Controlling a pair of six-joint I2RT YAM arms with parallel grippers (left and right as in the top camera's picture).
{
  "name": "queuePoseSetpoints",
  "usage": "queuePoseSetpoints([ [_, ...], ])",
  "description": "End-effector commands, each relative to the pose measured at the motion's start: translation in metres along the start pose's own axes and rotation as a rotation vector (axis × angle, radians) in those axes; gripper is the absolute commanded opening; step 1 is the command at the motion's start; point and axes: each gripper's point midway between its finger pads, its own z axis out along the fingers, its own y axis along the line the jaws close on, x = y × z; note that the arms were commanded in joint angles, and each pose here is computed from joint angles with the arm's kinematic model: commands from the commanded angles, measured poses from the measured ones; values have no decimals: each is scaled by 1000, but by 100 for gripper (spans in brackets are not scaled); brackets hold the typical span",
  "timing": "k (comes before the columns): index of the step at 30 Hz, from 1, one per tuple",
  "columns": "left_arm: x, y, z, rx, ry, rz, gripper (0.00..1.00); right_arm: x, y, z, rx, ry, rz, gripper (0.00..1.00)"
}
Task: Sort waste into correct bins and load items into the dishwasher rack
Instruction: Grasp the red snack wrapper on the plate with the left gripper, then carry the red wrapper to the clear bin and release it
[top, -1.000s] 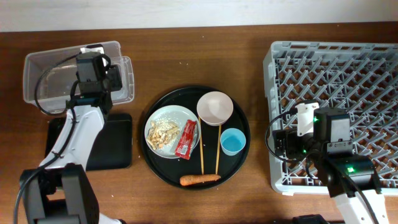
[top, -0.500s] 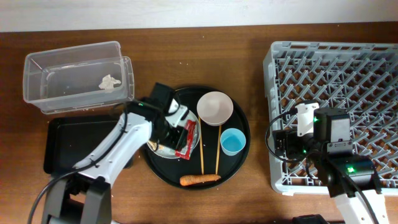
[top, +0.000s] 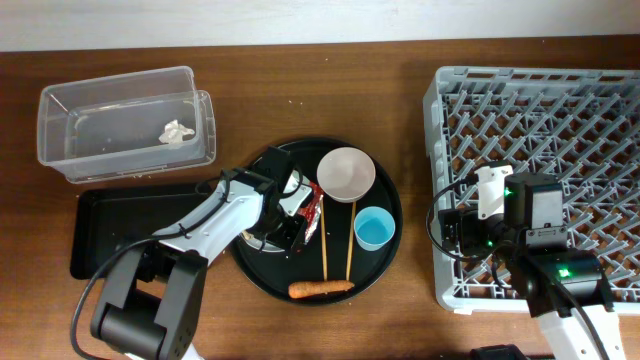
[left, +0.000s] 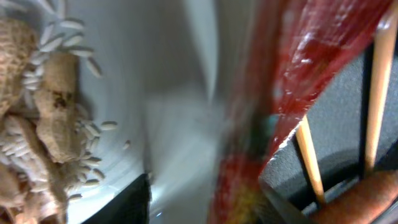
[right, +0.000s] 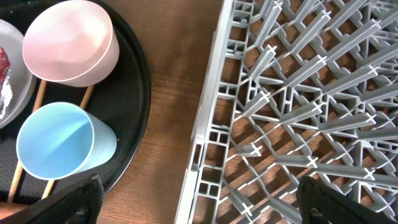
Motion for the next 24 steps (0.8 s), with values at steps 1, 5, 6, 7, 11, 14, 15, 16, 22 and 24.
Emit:
queuePoseSetpoints([
  [1, 1, 2, 5, -6, 6, 8, 24, -6, 0, -4, -2, -18, 11, 98],
  [5, -2, 2, 2, -7, -1, 9, 6, -5, 0, -4, -2, -17, 11, 98],
  [6, -3, 2, 0, -7, 0, 9, 4, -5, 0, -4, -2, -17, 12, 98],
  [7, -5, 1, -4, -7, 1, 9, 1, -4, 0, -4, -2, -13, 12, 98],
  [11, -17, -2, -18, -8, -19, 14, 0, -4, 0, -4, -2, -11, 12, 99],
  [14, -20, -3, -23, -10, -35, 18, 0, -4, 0, -4, -2, -11, 12, 98],
  [15, -23, -3, -27, -17, -51, 22, 0, -4, 0, -4, -2, -11, 12, 98],
  [16, -26, 0, -37, -40, -77, 24, 0, -4, 0, -4, -2, -11, 12, 98],
  [22, -52, 68, -152, -295, -406, -119, 0, -4, 0, -4, -2, -11, 12, 98],
  [24, -65, 125, -197, -369, -597, -264, 0, -4, 0, -4, -2, -11, 12, 98],
])
